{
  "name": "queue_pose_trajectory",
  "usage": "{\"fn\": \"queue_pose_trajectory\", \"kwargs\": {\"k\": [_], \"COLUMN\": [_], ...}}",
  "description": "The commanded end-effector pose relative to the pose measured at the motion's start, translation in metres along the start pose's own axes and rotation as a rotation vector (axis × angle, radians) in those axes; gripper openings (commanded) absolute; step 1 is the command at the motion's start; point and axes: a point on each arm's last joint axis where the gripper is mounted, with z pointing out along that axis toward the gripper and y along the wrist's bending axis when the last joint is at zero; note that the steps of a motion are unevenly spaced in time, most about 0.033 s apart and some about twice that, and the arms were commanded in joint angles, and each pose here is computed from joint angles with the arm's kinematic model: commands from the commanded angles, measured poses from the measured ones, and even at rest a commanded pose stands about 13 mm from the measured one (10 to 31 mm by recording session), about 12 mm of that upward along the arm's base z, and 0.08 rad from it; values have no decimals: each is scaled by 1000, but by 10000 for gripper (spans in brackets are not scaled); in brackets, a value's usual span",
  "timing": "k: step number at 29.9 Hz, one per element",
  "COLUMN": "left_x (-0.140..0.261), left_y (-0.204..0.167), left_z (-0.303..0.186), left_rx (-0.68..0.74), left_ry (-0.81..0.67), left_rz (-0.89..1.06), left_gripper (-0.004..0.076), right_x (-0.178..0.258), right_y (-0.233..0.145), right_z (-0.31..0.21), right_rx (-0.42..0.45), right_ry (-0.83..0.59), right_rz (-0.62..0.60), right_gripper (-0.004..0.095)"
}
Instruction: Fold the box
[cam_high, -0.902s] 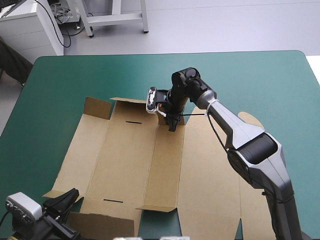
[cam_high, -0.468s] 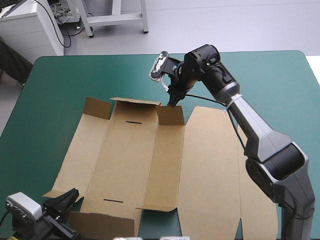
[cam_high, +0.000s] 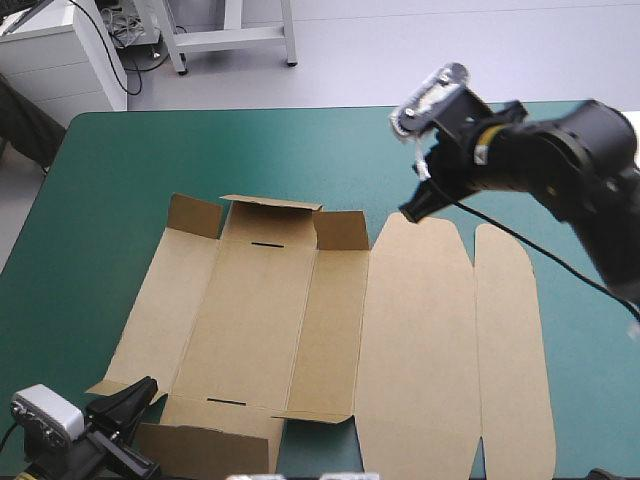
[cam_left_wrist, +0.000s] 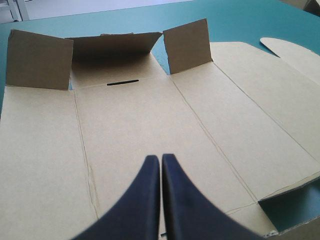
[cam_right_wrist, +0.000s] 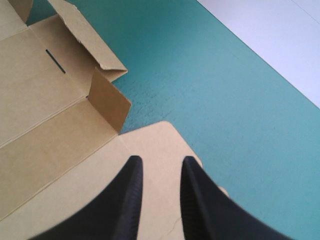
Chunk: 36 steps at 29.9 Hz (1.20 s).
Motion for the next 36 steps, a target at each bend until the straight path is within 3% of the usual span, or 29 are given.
{"fn": "queue_pose_trajectory", "kwargs": {"k": [1,3,9,15,22,28,32,36], "left_x": [-13,-13,-13,-13,-13,-13,-13,-13], "left_y": [-1,-1,-1,-1,-1,-1,-1,-1], "left_z": [-2,-2,-2,-2,-2,-2,-2,-2], "left_rx": [10,10,10,9,9,9,7,7], "left_ry": [-79,-79,-79,-79,-81,-81,-81,-81], "left_rz": [-6,-6,-6,-2,-2,-1,0,0], "left_gripper": [-8,-8,-8,-8,-8,11,132,373], "right_x": [36,60,132,206,280,299,297,297], "right_y": [3,10,31,56,83,92,91,92], "right_z": [-58,-70,-104,-106,-71,-56,-57,-57], "right_rx": [43,37,59,62,46,28,31,28], "right_ry": [-56,-54,-202,-329,-276,-270,-304,-304], "right_rz": [63,96,209,316,364,387,385,383], "right_gripper": [45,-17,-16,-16,-16,-16,-16,-16]}}
